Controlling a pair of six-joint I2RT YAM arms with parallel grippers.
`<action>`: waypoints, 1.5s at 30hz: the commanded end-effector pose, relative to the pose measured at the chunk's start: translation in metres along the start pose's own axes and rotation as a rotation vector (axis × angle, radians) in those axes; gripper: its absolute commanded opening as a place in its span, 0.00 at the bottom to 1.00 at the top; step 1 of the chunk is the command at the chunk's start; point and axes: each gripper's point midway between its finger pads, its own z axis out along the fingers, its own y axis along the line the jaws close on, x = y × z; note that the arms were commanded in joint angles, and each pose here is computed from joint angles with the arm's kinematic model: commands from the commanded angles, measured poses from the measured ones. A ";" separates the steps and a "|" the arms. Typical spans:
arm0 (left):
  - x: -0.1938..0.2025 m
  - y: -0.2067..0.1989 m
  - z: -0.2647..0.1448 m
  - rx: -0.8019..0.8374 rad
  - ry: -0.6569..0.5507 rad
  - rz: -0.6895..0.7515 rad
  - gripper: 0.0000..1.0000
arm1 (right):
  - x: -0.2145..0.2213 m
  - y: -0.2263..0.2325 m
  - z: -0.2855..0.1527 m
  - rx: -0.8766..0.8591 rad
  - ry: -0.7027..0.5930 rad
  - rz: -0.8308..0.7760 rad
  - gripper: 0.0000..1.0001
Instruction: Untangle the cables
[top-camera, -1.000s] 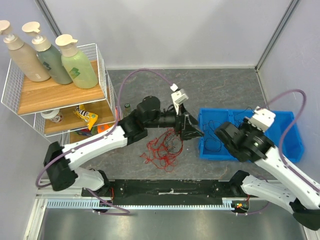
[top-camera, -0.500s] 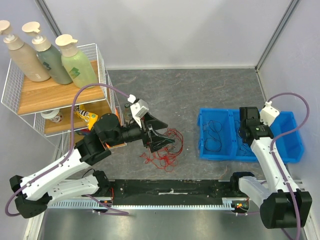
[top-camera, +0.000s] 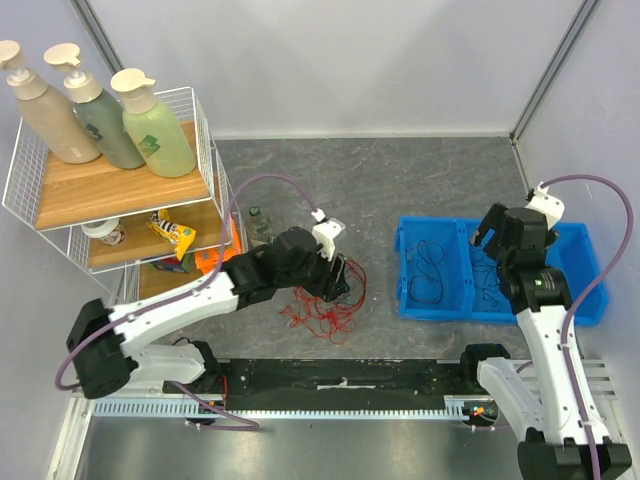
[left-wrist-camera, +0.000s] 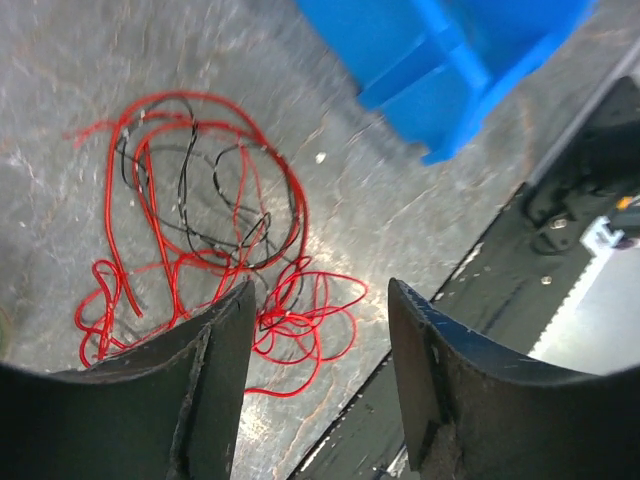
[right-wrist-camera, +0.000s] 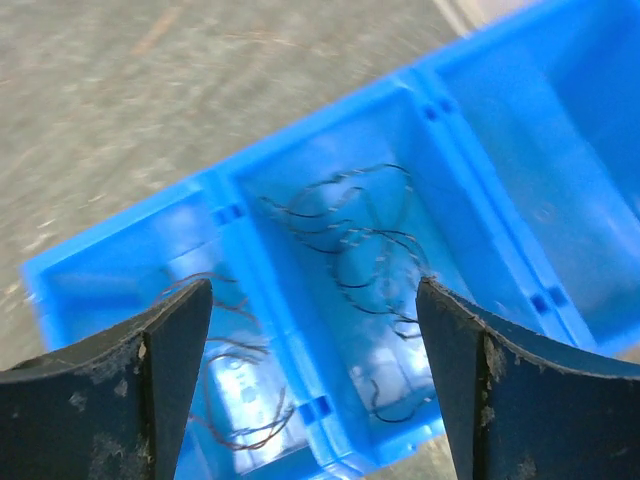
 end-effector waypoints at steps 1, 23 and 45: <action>0.015 0.019 0.033 -0.079 0.077 0.018 0.59 | -0.007 0.077 -0.028 -0.463 0.003 -0.147 0.89; -0.001 0.111 0.130 -0.406 0.148 0.091 0.51 | 0.058 0.170 -0.125 -0.979 0.061 -0.252 0.77; -0.106 0.010 -0.068 -0.094 -0.306 0.063 0.02 | 0.088 0.252 -0.209 -1.443 0.078 -0.272 0.81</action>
